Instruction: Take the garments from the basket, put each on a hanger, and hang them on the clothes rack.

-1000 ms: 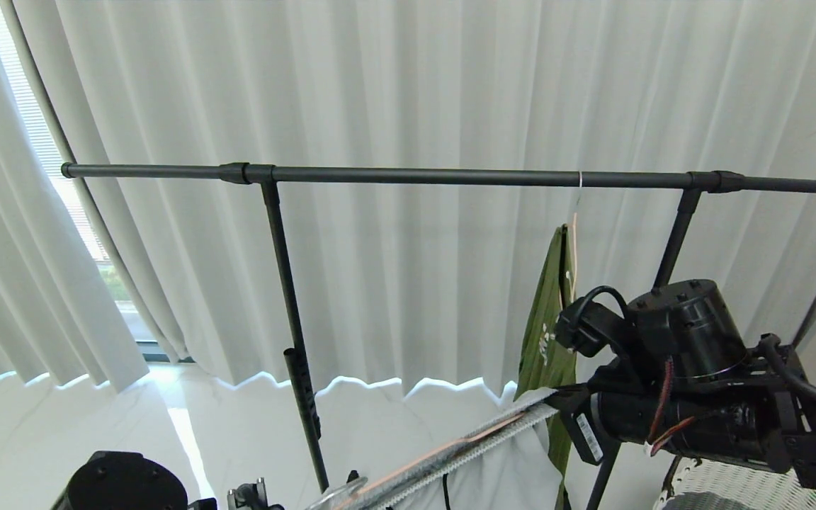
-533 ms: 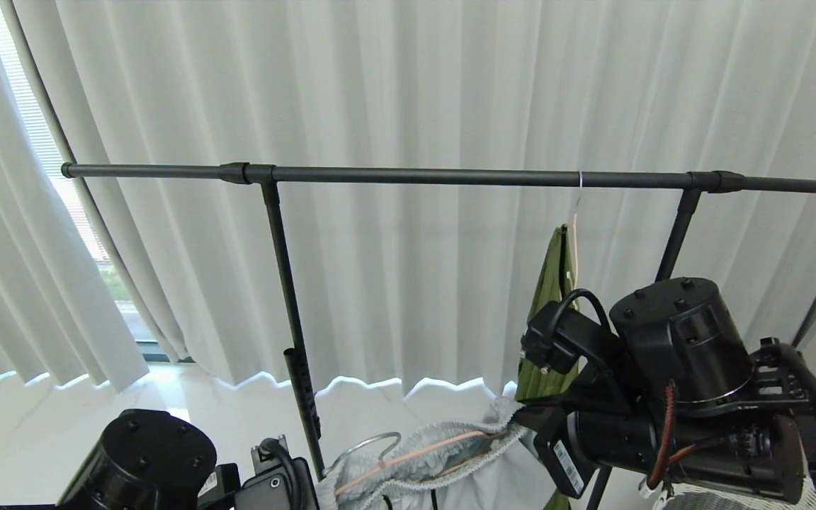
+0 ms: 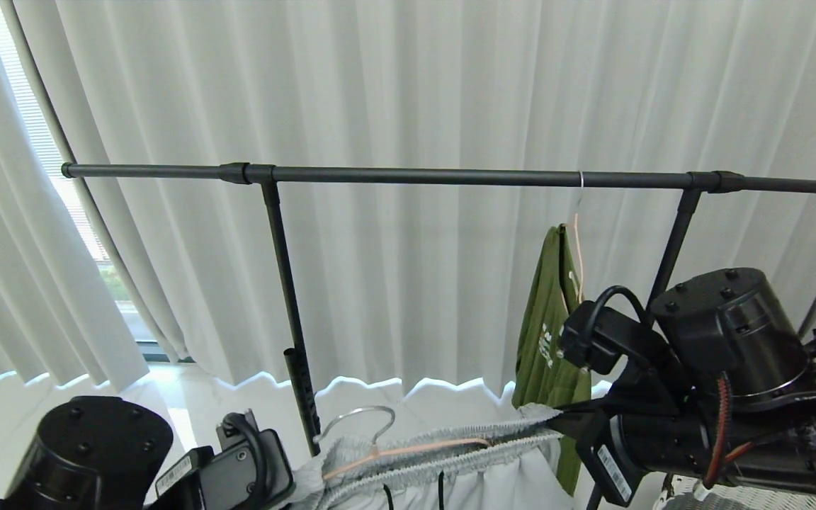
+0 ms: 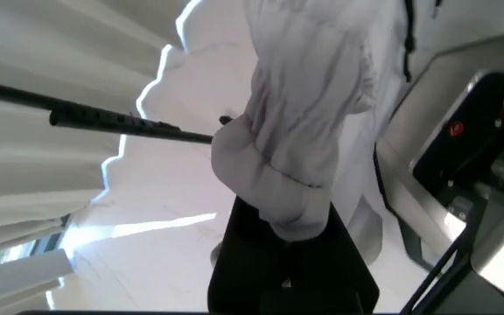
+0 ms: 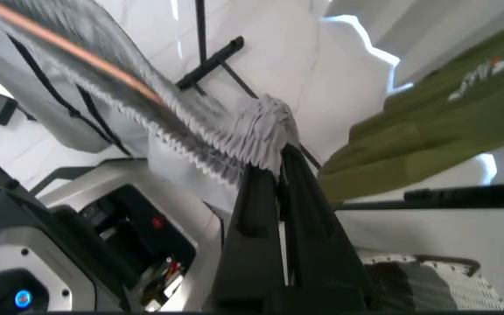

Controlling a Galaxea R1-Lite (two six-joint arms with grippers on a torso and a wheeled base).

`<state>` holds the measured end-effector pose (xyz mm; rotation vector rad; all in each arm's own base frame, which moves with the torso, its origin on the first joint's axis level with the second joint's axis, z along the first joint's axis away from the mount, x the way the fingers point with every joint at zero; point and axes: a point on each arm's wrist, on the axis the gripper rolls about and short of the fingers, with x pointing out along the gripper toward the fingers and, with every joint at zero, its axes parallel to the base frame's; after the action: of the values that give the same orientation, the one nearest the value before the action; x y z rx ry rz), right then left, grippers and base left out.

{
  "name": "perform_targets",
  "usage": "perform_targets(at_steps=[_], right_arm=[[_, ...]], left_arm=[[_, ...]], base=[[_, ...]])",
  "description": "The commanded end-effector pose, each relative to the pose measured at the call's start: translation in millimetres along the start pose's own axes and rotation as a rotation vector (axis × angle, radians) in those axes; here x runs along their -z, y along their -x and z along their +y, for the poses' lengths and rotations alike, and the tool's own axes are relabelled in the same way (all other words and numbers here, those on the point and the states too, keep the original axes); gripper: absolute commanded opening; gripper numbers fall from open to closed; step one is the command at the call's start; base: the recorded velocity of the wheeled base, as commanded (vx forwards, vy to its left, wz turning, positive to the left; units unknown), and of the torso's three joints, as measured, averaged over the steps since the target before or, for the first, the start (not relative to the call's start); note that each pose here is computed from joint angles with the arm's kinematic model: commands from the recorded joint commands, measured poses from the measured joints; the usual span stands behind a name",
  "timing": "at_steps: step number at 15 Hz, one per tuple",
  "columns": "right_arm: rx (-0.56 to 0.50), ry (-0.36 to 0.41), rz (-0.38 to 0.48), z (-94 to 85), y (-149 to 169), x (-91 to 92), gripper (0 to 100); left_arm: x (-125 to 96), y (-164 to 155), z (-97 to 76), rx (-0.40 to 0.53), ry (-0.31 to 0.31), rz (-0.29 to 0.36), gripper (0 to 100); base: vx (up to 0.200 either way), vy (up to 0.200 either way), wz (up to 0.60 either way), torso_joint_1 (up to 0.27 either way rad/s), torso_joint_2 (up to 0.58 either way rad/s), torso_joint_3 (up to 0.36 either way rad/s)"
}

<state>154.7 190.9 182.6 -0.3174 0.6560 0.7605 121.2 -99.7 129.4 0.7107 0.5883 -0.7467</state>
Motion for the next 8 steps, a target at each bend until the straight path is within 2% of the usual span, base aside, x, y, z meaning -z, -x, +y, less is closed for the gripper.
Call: perform_targets(at_steps=[1,4,6,8], right_arm=[[-0.002,0.000,-0.033,-0.9,13,-0.7,100],[-0.020,0.014,-0.043,2.4,21,5.0,100],[-0.055,0.030,-0.050,2.9,26,7.4,100],[-0.212,0.113,-0.085,5.0,34,6.3,100]], left_arm=[[-2,10,5.2,-0.061,0.029,-0.061,0],[-10,17,7.5,-0.098,0.046,-0.170,0],[-11,21,6.9,-0.101,0.043,-0.199,0],[-8,24,2.7,-0.077,0.034,-0.224,0]], base=[[0.000,0.000,0.00,0.000,0.00,0.000],[0.000,0.000,0.00,0.000,0.00,0.000],[0.000,0.000,0.00,0.000,0.00,0.000],[0.000,0.000,0.00,0.000,0.00,0.000]])
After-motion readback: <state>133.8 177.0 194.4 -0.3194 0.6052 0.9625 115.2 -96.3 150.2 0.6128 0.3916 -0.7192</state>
